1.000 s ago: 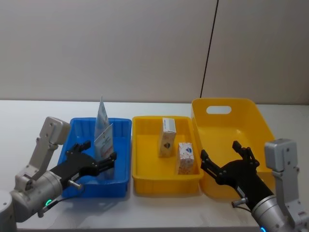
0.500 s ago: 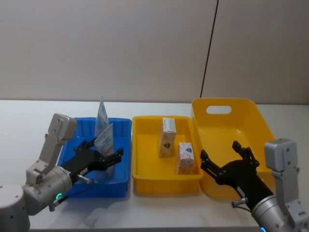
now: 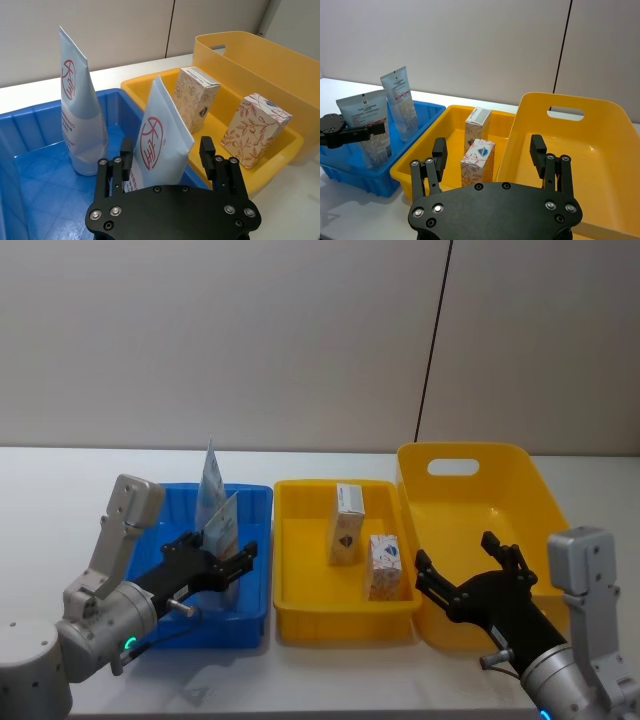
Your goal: Bimanual collaborative sorting of washing and personal care products
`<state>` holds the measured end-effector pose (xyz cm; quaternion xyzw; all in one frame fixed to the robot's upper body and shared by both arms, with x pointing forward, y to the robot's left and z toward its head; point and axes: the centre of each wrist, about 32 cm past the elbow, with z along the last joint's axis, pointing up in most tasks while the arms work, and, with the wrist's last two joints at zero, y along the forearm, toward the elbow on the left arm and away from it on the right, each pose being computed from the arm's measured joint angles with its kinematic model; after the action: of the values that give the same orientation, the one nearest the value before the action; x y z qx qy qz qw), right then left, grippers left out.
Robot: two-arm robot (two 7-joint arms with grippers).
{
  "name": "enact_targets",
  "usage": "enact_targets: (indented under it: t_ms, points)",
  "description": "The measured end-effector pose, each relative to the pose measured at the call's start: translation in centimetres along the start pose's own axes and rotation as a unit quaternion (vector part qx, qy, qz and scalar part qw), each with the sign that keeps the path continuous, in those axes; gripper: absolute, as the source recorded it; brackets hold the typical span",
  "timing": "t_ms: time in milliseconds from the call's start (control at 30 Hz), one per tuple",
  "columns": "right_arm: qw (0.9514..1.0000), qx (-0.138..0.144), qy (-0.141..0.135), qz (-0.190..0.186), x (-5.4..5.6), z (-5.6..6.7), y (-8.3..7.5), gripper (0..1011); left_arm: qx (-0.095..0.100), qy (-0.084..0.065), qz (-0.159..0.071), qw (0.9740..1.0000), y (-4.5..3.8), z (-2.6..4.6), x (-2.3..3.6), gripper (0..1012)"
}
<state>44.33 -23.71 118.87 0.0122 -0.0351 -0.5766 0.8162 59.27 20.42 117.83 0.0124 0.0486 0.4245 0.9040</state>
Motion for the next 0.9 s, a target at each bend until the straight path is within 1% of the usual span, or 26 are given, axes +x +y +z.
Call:
enact_targets:
  t_ms: [33, 100, 133, 200, 267, 333, 467, 500, 633, 900]
  points:
    - [1.0, 0.0, 0.0, 0.0, 0.0, 0.0, 0.0, 1003, 0.0, 0.0, 0.0, 1.0, -0.03, -0.01, 0.0, 775]
    - [1.0, 0.0, 0.0, 0.0, 0.0, 0.0, 0.0, 1003, 0.0, 0.001, 0.0, 1.0, -0.07, -0.03, 0.0, 734]
    - [1.0, 0.0, 0.0, 0.0, 0.0, 0.0, 0.0, 1003, 0.0, 0.002, 0.0, 1.0, -0.11, -0.04, -0.01, 677]
    - [1.0, 0.0, 0.0, 0.0, 0.0, 0.0, 0.0, 1003, -0.001, 0.002, 0.0, 1.0, -0.15, -0.04, 0.0, 646]
    - [1.0, 0.0, 0.0, 0.0, 0.0, 0.0, 0.0, 1003, -0.001, 0.003, -0.001, 1.0, -0.2, -0.07, -0.02, 559]
    - [1.0, 0.0, 0.0, 0.0, 0.0, 0.0, 0.0, 1003, -0.001, 0.003, -0.001, 1.0, -0.22, -0.07, -0.01, 515]
    - [1.0, 0.0, 0.0, 0.0, 0.0, 0.0, 0.0, 1003, -0.001, 0.004, -0.001, 1.0, -0.29, -0.07, -0.02, 392]
    - [1.0, 0.0, 0.0, 0.0, 0.0, 0.0, 0.0, 1003, -0.001, 0.004, -0.001, 1.0, -0.3, -0.08, -0.02, 339]
    - [1.0, 0.0, 0.0, 0.0, 0.0, 0.0, 0.0, 1003, -0.001, 0.005, -0.001, 1.0, -0.34, -0.1, -0.02, 295]
    - [1.0, 0.0, 0.0, 0.0, 0.0, 0.0, 0.0, 1003, -0.001, 0.005, -0.002, 1.0, -0.38, -0.13, -0.04, 257]
